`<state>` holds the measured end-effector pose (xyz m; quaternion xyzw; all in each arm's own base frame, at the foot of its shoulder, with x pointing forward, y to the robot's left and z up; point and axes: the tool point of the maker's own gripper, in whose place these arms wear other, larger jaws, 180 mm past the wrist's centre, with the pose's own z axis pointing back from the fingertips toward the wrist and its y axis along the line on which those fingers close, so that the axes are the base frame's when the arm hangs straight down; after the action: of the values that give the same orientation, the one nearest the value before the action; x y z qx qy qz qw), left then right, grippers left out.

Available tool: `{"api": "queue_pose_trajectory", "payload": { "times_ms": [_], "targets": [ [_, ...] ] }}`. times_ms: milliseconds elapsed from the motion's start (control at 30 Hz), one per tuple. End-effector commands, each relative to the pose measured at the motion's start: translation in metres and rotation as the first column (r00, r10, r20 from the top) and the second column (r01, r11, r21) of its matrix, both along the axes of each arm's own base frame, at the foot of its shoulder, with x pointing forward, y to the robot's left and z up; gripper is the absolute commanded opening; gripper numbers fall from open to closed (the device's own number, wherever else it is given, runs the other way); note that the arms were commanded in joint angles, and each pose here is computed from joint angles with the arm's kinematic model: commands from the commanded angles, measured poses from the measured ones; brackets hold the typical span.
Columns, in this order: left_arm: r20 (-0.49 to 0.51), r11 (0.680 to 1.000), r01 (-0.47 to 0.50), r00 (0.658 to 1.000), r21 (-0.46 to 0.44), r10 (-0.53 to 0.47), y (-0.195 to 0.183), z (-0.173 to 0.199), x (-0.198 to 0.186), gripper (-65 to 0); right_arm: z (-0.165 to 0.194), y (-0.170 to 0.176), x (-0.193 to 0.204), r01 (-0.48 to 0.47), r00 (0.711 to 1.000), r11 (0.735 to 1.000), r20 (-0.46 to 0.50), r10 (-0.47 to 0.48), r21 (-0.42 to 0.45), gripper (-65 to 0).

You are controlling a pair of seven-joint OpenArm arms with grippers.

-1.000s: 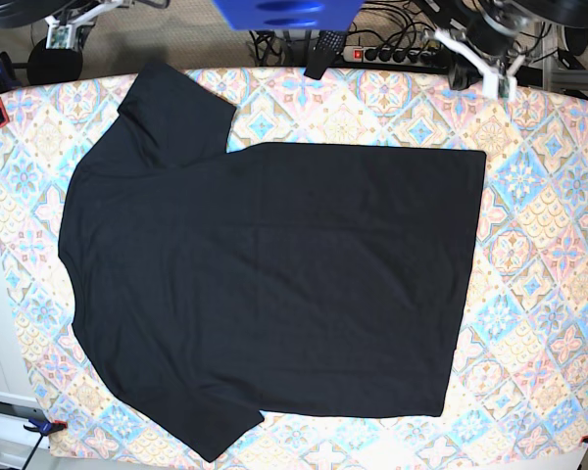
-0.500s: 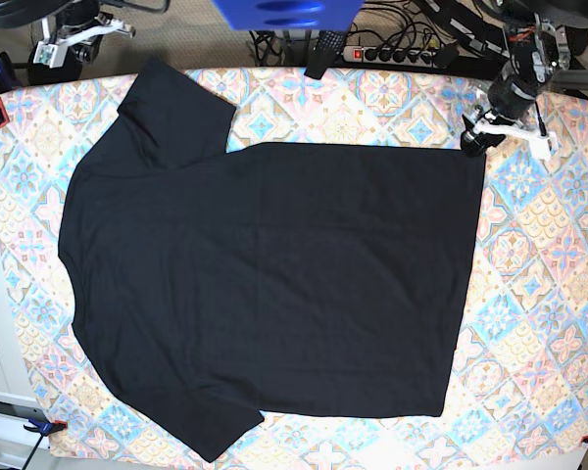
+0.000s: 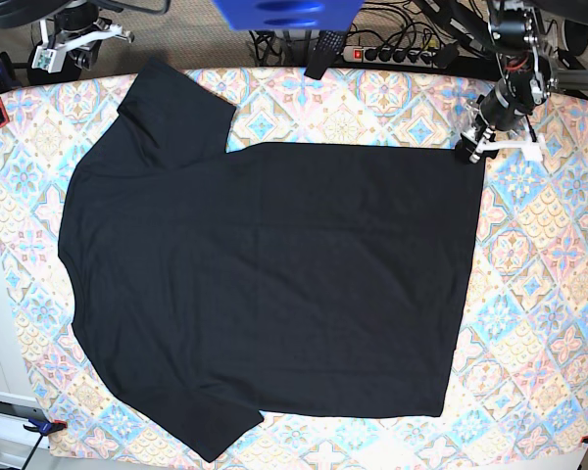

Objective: Fold the T-shirt properly
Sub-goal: 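Grasp the black shirt's shoulder corners with left and right grippers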

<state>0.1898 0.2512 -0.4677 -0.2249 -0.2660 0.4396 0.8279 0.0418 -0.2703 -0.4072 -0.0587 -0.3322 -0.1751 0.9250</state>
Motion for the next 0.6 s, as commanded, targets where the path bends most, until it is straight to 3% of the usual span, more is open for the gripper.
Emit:
{"api": "queue_pose_trajectory", "payload": {
  "times_ms": [0, 267, 433, 567],
  "targets": [
    [0.015, 1.0, -0.01, 1.0, -0.002, 0.01, 0.001, 0.002, 0.008, -40.6, 0.007, -0.003, 0.002, -0.008, 1.0, 1.0, 0.02, 0.008, -0.016, -65.0],
    [0.055, 0.998, -0.028, 0.998, -0.061, 0.032, -0.016, 0.002, 0.034, -42.6, 0.007, -0.003, 0.008, -0.006, 0.999, 1.0, 0.036, 0.007, -0.014, -65.0],
    [0.063, 0.997, -0.026, 0.998, -0.078, 0.031, -0.024, 0.003, 0.037, -62.9, 0.0, 0.001, 0.014, -0.006, 1.0, 1.0, -0.004, 0.006, 0.015, -65.0],
    [0.046, 0.996, -0.009, 0.999, -0.093, 0.014, -0.028, 0.0, 0.032, -65.0, -0.005, 0.004, 0.03, -0.007, 1.0, 0.999, -0.008, 0.008, 0.04, -63.6]
  ]
}}
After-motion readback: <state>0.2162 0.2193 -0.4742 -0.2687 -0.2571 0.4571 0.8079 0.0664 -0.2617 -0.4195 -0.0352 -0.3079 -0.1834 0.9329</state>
